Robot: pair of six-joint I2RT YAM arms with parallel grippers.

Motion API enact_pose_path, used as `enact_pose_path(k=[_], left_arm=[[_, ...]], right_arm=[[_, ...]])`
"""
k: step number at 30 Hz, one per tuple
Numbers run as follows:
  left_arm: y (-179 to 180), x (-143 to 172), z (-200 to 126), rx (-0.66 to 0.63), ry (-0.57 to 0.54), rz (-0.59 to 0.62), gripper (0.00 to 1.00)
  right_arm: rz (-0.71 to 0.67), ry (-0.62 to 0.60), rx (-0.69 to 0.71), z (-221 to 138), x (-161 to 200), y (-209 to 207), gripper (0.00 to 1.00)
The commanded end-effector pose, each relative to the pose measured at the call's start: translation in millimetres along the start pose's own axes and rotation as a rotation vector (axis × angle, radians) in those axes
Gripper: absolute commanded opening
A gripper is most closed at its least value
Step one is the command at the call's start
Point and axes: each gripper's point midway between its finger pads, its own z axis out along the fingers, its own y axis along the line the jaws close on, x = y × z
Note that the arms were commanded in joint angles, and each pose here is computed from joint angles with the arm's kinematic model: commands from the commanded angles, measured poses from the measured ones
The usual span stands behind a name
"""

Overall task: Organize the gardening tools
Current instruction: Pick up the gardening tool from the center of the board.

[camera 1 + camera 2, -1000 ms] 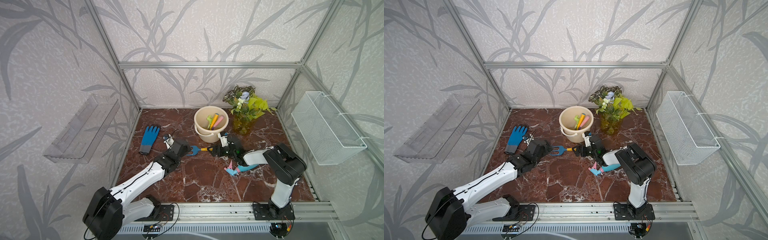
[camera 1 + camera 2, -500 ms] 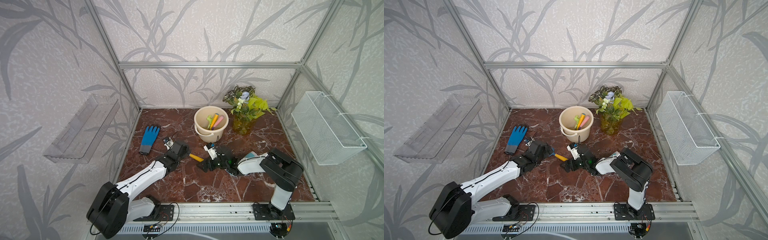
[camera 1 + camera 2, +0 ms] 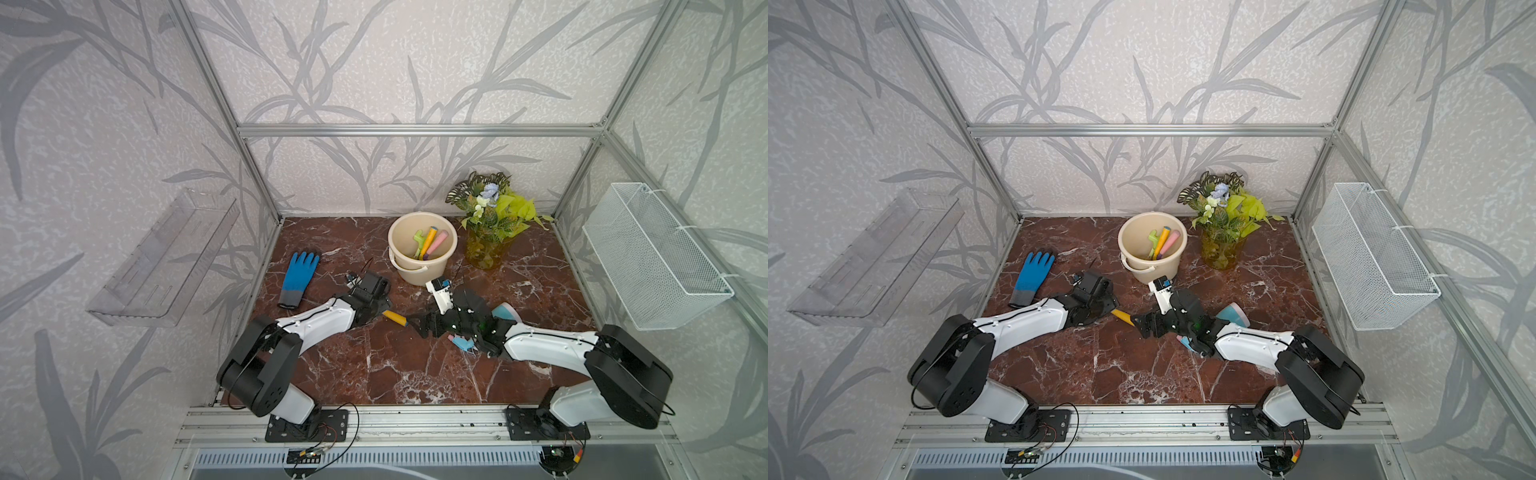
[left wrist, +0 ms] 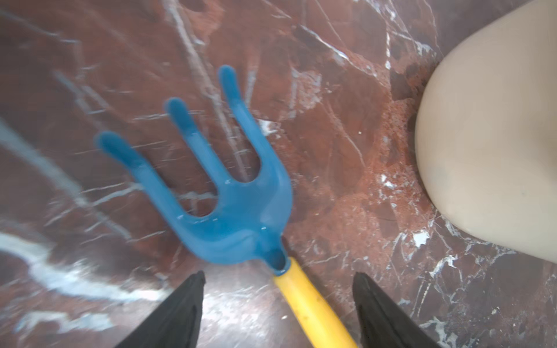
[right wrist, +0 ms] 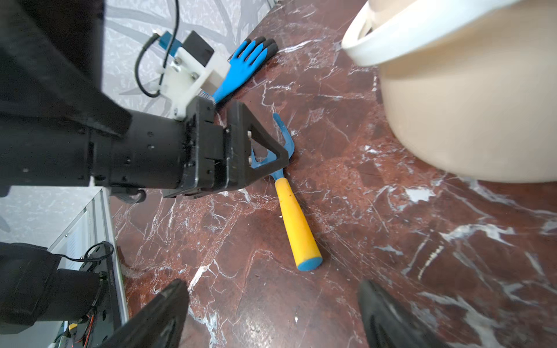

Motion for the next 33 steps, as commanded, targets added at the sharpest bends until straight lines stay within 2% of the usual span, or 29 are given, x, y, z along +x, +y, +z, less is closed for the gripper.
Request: enact_pose_path(k=[1, 6, 12, 27, 30, 33], left_arm=[[-2, 8, 4, -0.03, 0.08, -0.011, 0.75], [-1, 10, 8, -0.079, 0.135, -0.035, 0.72], [0, 14, 19, -0.127, 0.177, -0.037, 0.6], [18, 27, 30, -0.212, 0.225, -0.051, 0.54], [22, 26, 23, -0.197, 0.2, -0.078, 0.5], [21, 21, 17, -0.181, 0.17, -0.082, 0.51]], right_arm=[[-0.011, -0.014, 0.089, -13, 1, -15, 0.92], [-0.01, -0.051, 0.138, -23, -3, -23, 0.93], [0.001, -0.081, 0.158, -30, -6, -27, 0.93], [0.002, -0.129, 0.226, -47, -8, -41, 0.94], [0.002, -0.126, 0.228, -47, -7, -42, 0.94], [0.003, -0.129, 0.229, -48, -6, -43, 0.94]])
